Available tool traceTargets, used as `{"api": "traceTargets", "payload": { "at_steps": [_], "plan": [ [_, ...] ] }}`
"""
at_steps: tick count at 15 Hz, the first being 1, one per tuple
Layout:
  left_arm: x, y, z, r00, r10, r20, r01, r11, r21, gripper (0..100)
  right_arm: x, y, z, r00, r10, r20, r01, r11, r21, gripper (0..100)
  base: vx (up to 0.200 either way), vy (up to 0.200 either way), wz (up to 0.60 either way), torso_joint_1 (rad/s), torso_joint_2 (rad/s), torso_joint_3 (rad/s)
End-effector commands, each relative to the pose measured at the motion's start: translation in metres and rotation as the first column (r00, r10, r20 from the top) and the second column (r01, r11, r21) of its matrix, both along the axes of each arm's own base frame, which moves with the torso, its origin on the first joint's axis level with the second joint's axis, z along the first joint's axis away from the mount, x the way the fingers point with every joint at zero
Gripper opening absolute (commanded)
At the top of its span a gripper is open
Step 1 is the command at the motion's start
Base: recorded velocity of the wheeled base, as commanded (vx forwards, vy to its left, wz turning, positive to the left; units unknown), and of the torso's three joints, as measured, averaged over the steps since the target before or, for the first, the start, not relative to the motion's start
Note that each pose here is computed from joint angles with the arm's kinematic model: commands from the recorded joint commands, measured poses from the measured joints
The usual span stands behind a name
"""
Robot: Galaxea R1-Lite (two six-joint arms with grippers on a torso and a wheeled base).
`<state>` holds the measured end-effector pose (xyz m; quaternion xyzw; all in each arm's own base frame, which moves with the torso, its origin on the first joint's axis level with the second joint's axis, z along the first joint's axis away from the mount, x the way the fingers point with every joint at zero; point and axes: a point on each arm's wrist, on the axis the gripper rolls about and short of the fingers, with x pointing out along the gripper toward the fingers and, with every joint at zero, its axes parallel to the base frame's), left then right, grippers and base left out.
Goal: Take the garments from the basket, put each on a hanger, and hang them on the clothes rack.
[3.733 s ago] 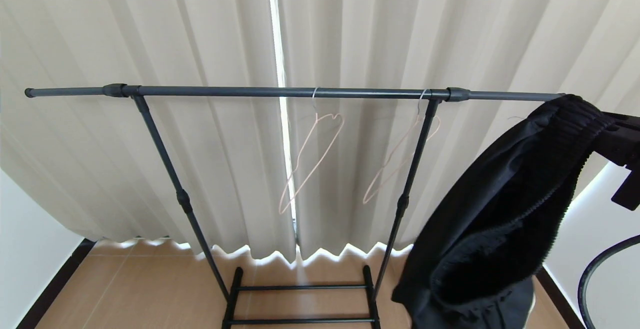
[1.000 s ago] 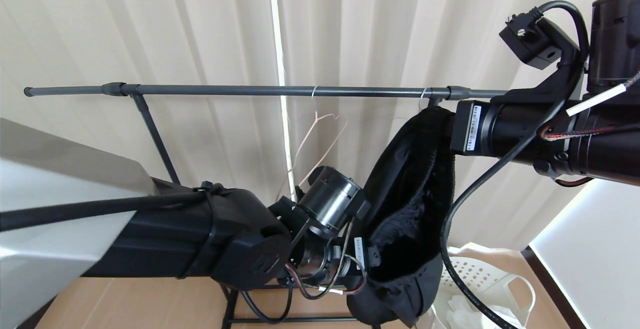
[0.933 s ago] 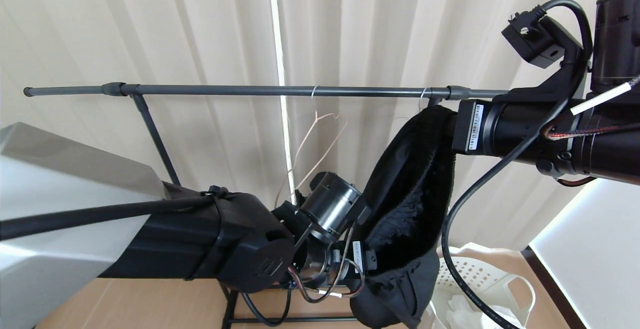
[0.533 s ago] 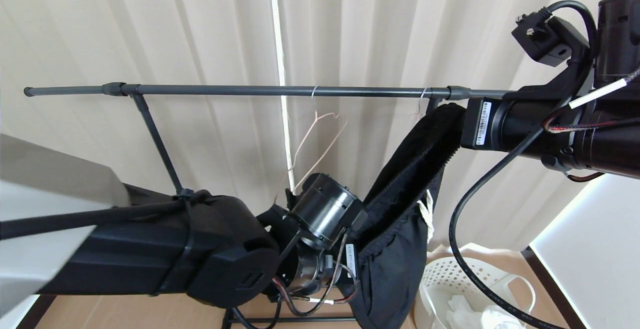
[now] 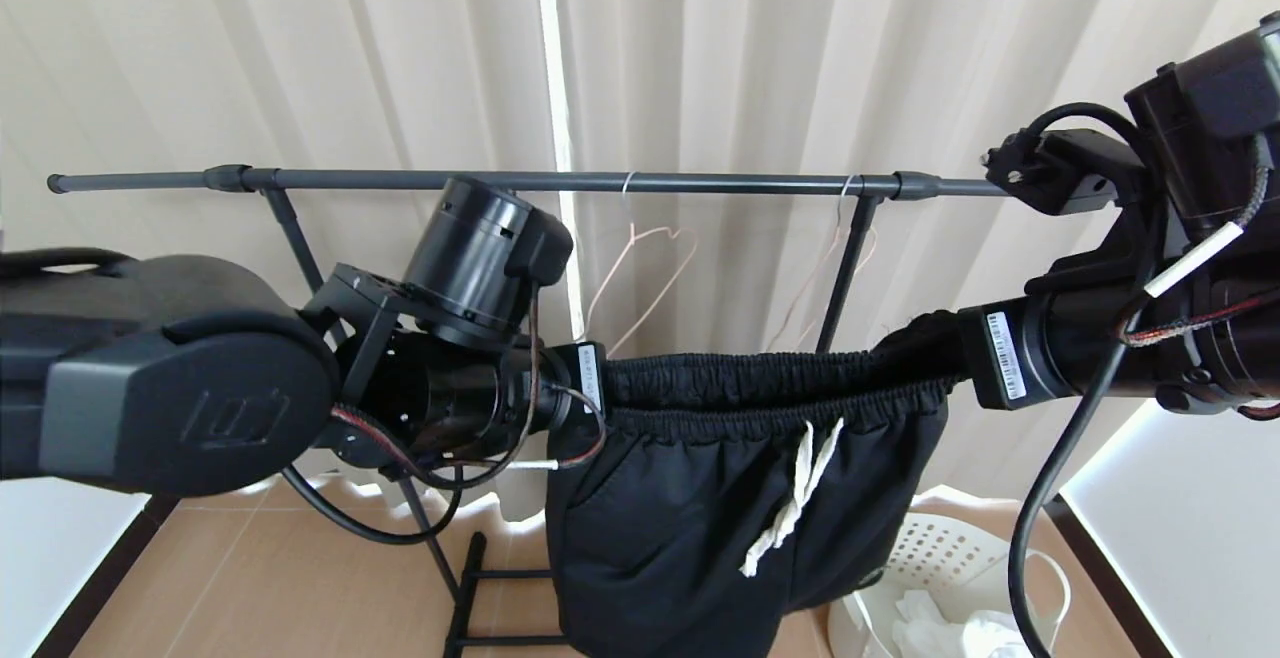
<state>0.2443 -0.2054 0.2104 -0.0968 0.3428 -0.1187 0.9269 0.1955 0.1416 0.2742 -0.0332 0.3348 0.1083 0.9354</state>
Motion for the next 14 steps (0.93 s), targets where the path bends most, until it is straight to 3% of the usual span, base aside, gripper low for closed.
{"api": "traceTargets", "payload": {
  "at_steps": [1,4,6,11,14],
  "plan": [
    [0.003,0.004,0.022,0.999,0.023,0.04,-0.022,0.999,-0.027,0,-0.003,0.014,0.002,0.999,0.04,-0.019,-0.04,0.999,0.011,0,0.0,0.0,0.0,0.0,0.0,0.0],
    [0.005,0.009,0.051,0.998,0.039,0.044,-0.038,0.999,-0.027,0,0.014,0.04,-0.003,0.997,-0.017,-0.075,0.025,0.993,0.114,0,0.0,0.0,0.0,0.0,0.0,0.0],
    [0.004,0.015,0.055,0.999,0.05,0.016,-0.05,0.999,-0.002,0,0.026,0.045,0.001,0.994,-0.079,-0.077,0.092,0.981,0.171,0,0.0,0.0,0.0,0.0,0.0,0.0],
    [0.004,0.032,0.042,0.989,0.146,0.003,-0.145,0.987,0.074,0,0.054,0.004,0.011,0.966,-0.256,-0.034,0.258,0.949,0.18,0,0.0,0.0,0.0,0.0,0.0,0.0],
    [0.003,0.036,0.039,0.988,0.154,-0.006,-0.153,0.985,0.081,0,0.064,-0.017,0.013,0.951,-0.309,-0.015,0.308,0.938,0.157,0,0.0,0.0,0.0,0.0,0.0,0.0]
  ]
}}
